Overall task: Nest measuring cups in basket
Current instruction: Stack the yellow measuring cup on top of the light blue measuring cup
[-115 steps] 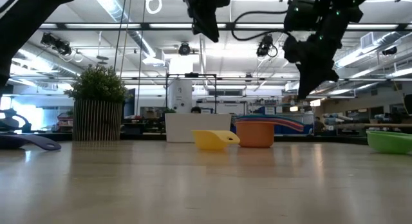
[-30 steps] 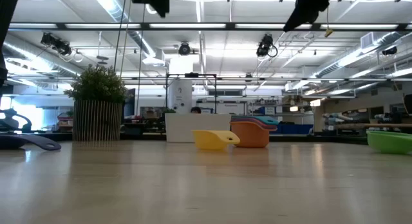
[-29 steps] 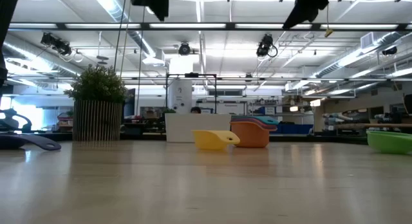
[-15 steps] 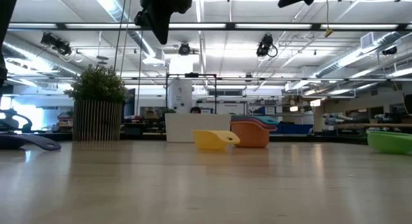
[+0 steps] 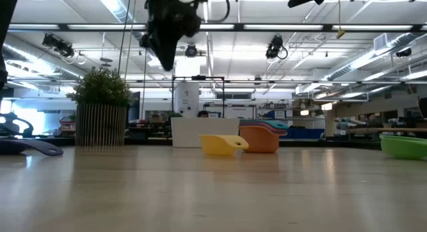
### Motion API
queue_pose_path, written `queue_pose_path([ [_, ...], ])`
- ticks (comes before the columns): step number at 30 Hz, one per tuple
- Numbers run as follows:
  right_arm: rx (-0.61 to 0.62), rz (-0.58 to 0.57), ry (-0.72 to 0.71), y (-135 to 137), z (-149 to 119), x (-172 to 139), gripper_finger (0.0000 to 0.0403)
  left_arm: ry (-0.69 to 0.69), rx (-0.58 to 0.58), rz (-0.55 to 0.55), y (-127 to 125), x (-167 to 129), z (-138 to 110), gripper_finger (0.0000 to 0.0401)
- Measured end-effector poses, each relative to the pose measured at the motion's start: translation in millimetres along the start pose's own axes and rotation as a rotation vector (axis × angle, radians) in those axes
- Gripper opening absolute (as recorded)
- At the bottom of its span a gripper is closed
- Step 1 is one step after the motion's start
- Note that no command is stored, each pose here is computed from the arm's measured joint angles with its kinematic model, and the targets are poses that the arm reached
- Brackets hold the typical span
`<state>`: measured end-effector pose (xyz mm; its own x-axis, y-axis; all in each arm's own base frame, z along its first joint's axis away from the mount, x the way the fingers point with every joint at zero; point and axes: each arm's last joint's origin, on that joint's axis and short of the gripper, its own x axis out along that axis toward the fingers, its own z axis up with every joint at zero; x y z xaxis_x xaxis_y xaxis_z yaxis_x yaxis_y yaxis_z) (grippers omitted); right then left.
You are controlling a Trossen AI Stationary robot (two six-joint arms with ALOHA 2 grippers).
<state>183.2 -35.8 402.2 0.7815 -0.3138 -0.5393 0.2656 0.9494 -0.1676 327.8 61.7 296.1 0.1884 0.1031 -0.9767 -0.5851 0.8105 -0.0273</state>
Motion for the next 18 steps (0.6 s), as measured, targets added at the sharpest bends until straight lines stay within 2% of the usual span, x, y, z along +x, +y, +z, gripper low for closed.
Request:
queue_pose_path([
  [5,-0.01,0.0,0.0,0,0,0,0.0009,0.036,-0.234,-0.116,-4,24,-3,0.0096],
  [8,-0.03,0.001,0.001,0,0,0,0.0009,0.005,-0.357,-0.185,-12,31,0,0.0107],
  [13,-0.093,0.002,0.005,0,0,0,0.0009,-0.132,-0.451,-0.231,-24,39,5,0.0109],
  [18,-0.106,0.002,0.008,0,-1,-2,0.0009,-0.175,-0.452,-0.248,-32,48,6,0.011],
])
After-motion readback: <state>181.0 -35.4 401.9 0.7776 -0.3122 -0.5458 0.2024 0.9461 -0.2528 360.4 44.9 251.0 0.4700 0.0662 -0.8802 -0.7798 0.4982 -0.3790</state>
